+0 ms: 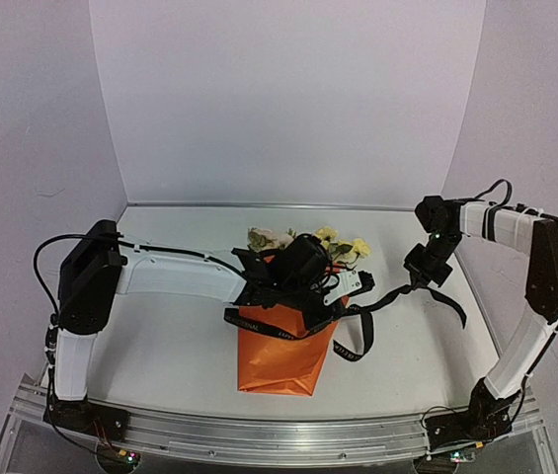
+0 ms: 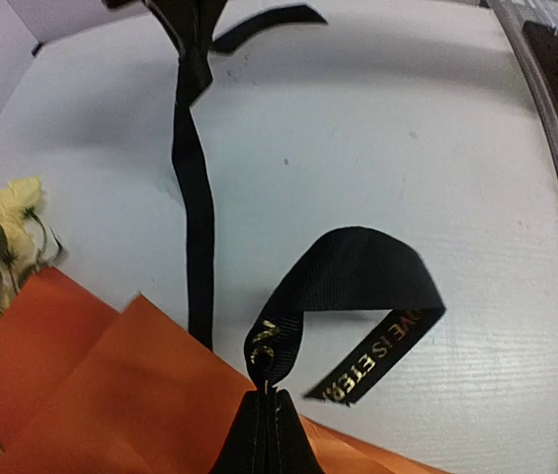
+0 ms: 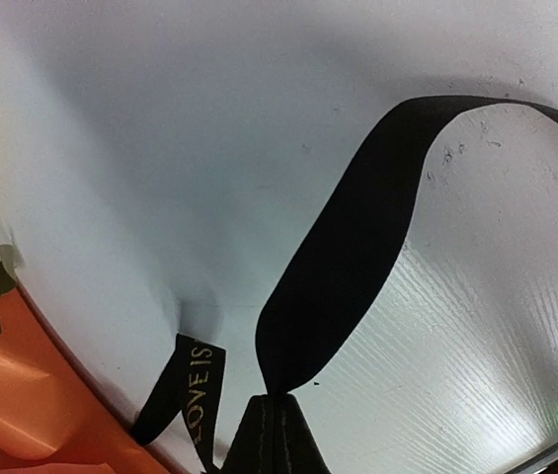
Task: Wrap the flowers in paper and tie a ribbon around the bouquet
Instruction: Place the left side of the ribbon on the folded bouquet, then place the right side of the ribbon on the folded bouquet.
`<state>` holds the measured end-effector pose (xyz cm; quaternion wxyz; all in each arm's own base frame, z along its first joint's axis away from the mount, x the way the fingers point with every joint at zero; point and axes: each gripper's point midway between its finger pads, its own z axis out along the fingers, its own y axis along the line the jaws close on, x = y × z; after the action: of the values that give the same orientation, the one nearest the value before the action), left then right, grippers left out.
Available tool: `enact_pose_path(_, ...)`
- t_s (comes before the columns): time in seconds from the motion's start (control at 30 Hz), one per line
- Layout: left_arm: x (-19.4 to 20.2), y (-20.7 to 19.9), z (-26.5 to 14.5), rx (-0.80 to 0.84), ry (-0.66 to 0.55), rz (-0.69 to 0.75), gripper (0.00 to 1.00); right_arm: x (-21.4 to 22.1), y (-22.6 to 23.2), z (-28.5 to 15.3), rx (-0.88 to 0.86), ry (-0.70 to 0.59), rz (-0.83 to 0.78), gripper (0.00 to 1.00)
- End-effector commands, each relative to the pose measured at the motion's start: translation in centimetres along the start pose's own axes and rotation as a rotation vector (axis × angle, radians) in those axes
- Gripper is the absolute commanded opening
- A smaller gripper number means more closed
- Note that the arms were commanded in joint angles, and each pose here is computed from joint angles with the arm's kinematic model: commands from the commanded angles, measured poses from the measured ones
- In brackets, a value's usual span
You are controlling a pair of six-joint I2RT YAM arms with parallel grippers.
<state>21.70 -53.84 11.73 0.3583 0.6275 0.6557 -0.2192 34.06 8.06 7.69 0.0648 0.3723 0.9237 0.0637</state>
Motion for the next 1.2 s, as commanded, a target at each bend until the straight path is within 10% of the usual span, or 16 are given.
enact_pose_path(0.0,-6.3,1.9,-2.0,-0.079,-0.192,0.085,0.0,0.0,1.6,-1.8,-0.018,0.016,-0.068,0.0)
enact_pose_path(0.33,-5.9,1.3,1.2,-0.014,-0.17,0.062,0.01,-0.3,3.5,-3.9,-0.07,-0.012,-0.152,0.0)
enact_pose_path(0.57,-8.1,4.4,-0.5,-0.063,-0.249,-0.095,0.64,-0.2,4.5,-4.7,-0.097,-0.028,-0.211,0.0)
enact_pose_path(0.73,-9.9,7.8,-6.8,-0.073,-0.404,-0.255,0.76,-0.2,5.6,-5.8,-0.119,-0.063,-0.299,0.0)
enact_pose_path(0.93,-5.2,13.6,-15.4,-0.167,-0.501,-0.594,0.77,4.3,10.8,-9.1,-0.241,-0.108,-0.616,0.0)
enact_pose_path(1.17,8.5,17.1,-20.0,-0.334,-0.343,-0.997,0.71,21.4,11.4,-8.3,-0.291,0.056,-1.344,0.06)
